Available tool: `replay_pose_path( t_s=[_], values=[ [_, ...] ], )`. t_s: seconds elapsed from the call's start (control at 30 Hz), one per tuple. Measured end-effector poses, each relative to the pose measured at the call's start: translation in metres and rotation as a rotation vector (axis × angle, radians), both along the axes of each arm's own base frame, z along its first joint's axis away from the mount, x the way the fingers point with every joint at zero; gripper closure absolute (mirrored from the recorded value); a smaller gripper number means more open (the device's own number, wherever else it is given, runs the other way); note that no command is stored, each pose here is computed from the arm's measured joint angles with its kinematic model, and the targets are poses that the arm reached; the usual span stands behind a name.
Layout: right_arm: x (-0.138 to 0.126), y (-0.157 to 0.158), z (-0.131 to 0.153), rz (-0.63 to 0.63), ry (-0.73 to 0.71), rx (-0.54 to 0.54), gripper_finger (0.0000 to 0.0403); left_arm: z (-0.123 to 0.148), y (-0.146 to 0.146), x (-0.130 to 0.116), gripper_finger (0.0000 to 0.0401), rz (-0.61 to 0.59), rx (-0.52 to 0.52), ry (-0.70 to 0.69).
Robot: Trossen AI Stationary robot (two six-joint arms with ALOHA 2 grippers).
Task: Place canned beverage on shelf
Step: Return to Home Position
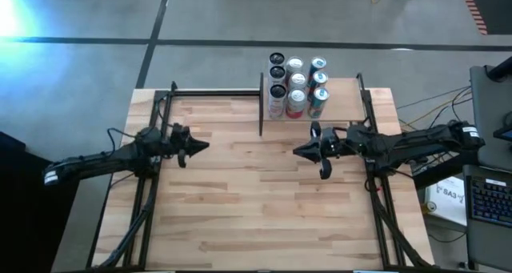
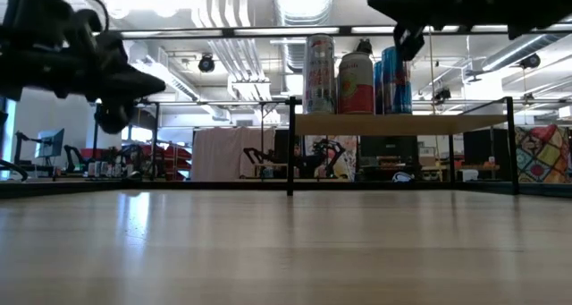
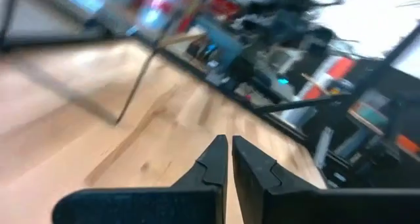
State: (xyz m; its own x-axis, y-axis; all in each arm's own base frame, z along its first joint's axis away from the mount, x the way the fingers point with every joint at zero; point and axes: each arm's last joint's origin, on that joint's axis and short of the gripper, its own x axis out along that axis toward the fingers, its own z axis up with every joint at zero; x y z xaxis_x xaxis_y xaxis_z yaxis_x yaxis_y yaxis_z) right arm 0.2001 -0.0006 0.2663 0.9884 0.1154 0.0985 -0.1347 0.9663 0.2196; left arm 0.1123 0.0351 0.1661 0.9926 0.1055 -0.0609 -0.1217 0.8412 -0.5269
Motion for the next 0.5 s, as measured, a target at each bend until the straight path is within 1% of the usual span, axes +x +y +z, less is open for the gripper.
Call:
replay_pose_path(
  t_s=[0.07,0.13,0.2,0.27,0.33,0.4,0.43,0.5],
  values=[
    [-0.004,0.001,-0.005,0.004,-0.057,-0.023,0.0394,0.005,-0.001,0.000,0.0401,-0.021,0.079,-0.069],
    [-0.012,0.002,-0.010,0.009,-0.129,-0.025,0.0394,0.015,-0.002,0.000,0.0401,-0.035,0.156,-0.087],
    [-0.020,0.002,-0.019,0.031,-0.176,0.004,0.0394,0.030,-0.004,-0.001,0.0401,-0.101,0.246,-0.097],
    [-0.027,0.002,-0.028,0.043,-0.189,0.054,0.0394,0.050,-0.007,-0.005,0.0401,-0.151,0.319,-0.071],
    [-0.033,0.002,-0.036,0.048,-0.170,0.114,0.0394,0.064,-0.010,-0.013,0.0401,-0.141,0.390,0.003],
    [-0.037,0.002,-0.043,0.044,-0.152,0.156,0.0394,0.072,-0.012,-0.022,0.0401,-0.112,0.446,0.060],
    [-0.039,0.001,-0.046,0.031,-0.144,0.163,0.0394,0.075,-0.013,-0.026,0.0401,-0.106,0.460,0.054],
    [-0.041,0.001,-0.050,0.016,-0.140,0.162,0.0394,0.079,-0.016,-0.034,0.0401,-0.088,0.489,-0.004]
  ],
)
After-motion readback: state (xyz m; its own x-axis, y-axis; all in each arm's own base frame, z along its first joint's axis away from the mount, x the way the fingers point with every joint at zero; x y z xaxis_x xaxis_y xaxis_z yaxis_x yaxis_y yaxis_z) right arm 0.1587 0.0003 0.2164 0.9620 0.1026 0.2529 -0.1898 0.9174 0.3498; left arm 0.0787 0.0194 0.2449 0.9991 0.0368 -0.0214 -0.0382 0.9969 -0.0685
